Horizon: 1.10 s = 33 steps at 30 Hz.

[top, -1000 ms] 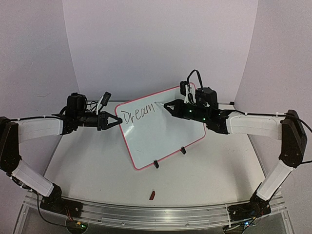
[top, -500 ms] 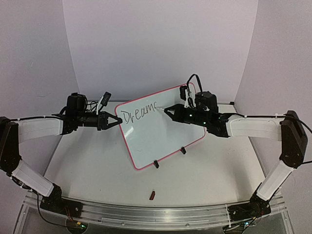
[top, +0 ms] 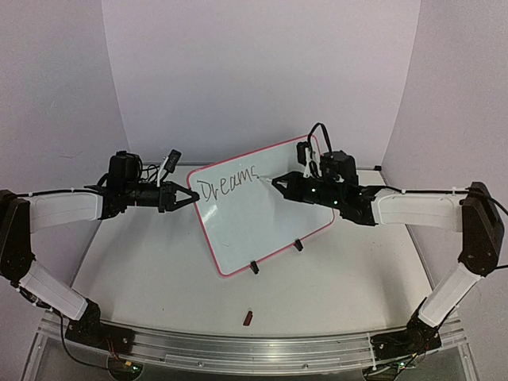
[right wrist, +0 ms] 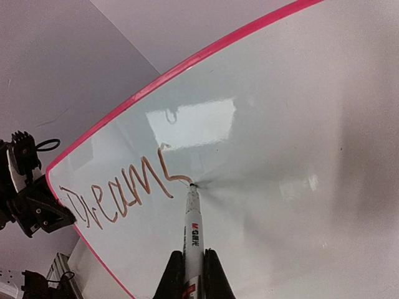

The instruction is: Write a sentence on the whiteboard

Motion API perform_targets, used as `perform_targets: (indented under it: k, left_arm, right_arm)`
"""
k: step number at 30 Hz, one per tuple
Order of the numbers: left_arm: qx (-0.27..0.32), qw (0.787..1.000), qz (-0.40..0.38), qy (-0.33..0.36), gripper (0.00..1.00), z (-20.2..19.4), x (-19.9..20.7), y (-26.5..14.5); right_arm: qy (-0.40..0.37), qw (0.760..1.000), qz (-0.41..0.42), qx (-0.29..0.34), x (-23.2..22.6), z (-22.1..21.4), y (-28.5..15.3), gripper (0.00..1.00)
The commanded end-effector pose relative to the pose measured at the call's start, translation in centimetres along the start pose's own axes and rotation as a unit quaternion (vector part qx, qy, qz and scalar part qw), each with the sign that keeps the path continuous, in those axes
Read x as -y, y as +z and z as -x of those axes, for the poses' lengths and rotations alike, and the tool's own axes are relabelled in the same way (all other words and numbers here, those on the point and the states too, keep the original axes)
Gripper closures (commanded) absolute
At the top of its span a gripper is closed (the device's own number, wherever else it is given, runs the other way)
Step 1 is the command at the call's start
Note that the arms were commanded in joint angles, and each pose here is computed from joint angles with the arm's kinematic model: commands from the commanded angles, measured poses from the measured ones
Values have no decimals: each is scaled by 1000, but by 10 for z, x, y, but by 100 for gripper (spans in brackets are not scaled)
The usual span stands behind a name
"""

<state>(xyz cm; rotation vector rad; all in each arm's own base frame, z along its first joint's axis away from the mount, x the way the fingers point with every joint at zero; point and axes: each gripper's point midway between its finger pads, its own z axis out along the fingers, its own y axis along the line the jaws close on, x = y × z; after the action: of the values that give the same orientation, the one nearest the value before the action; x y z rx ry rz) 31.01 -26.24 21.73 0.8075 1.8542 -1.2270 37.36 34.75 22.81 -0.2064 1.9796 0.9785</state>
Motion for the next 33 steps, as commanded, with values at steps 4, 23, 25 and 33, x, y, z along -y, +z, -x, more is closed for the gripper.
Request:
perform_targets:
  k: [4, 23, 25, 33]
  left_arm:
    - [-24, 999, 2, 40, 100, -12, 3, 7]
    - [-24, 999, 3, 41, 100, -11, 3, 7]
    - [-24, 999, 3, 41, 100, -11, 3, 7]
    - [-23, 999, 3, 42, 100, -11, 3, 7]
  right_arm:
    - [-8, 1000, 14, -6, -6, 0, -8, 100]
    - [-5, 995, 86, 59, -47, 41, -45, 100]
    - [-7, 994, 89, 70, -51, 48, -53, 100]
    - [-18, 995, 69, 76, -40, 55, -66, 100]
